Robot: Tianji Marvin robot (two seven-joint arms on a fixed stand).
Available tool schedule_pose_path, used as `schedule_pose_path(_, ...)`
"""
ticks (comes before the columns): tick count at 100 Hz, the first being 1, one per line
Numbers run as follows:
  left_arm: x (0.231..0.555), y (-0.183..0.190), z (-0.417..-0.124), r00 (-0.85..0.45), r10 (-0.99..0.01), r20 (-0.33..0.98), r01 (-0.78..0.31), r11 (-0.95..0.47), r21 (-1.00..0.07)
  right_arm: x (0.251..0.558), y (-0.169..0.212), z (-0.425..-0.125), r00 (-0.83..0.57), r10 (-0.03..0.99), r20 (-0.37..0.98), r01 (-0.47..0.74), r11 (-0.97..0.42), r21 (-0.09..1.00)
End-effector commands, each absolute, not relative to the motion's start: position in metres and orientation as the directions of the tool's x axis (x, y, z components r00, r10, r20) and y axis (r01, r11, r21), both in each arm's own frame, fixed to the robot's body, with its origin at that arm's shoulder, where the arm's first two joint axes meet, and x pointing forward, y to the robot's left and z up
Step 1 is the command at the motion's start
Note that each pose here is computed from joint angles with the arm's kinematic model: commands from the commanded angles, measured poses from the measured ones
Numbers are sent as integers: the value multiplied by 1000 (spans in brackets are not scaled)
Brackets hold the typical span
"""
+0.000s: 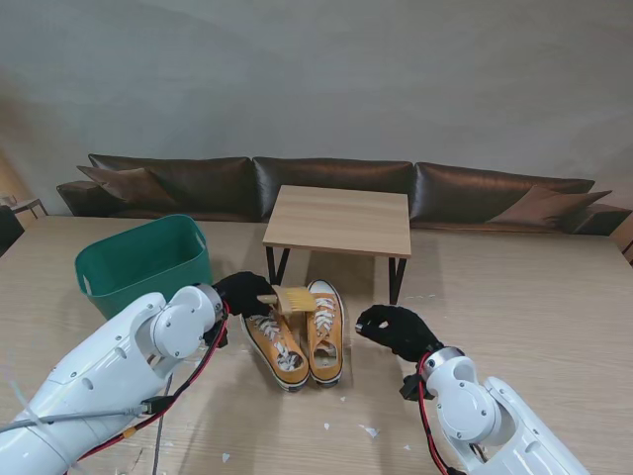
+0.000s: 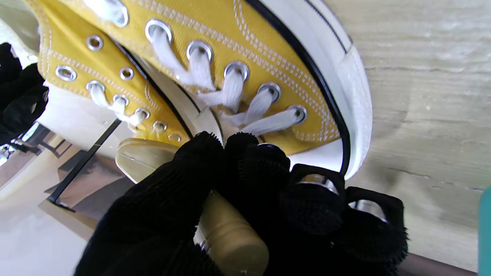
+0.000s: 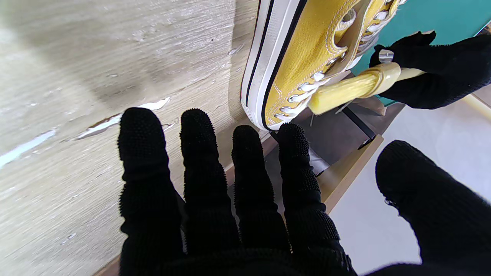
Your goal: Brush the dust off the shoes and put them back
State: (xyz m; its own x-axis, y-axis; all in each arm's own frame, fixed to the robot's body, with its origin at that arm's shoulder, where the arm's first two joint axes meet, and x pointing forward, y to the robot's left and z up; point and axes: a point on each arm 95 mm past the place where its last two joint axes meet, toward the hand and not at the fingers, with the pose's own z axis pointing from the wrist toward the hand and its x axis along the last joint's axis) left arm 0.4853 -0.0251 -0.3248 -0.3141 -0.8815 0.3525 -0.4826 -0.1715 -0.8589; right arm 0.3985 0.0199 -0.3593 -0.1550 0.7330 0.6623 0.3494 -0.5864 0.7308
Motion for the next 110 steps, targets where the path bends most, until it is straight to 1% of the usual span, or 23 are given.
schedule_pose_path(1, 485, -32, -315, -332, -868, 369, -474, -185, -861, 396, 22, -362, -154, 731, 664, 369, -581, 725)
schedule_pose_path(24, 486, -38, -304, -352, -849, 394, -465, -207, -861, 396, 23, -363, -154, 731, 665, 370, -581, 725)
schedule_pose_path(57, 503, -57, -305, -377, -821, 428, -474, -226, -851, 397, 23, -363, -153, 733, 662, 366, -580, 727)
schedule_pose_path(88, 518, -67, -317, -371, -820, 436, -492, -225, -841, 398, 23, -364, -149, 734, 662, 365, -582, 727)
schedule_pose_path(110, 517, -62, -330, -339, -842, 419, -528, -199, -826, 399, 22, -364, -146, 734, 663, 364, -584, 726)
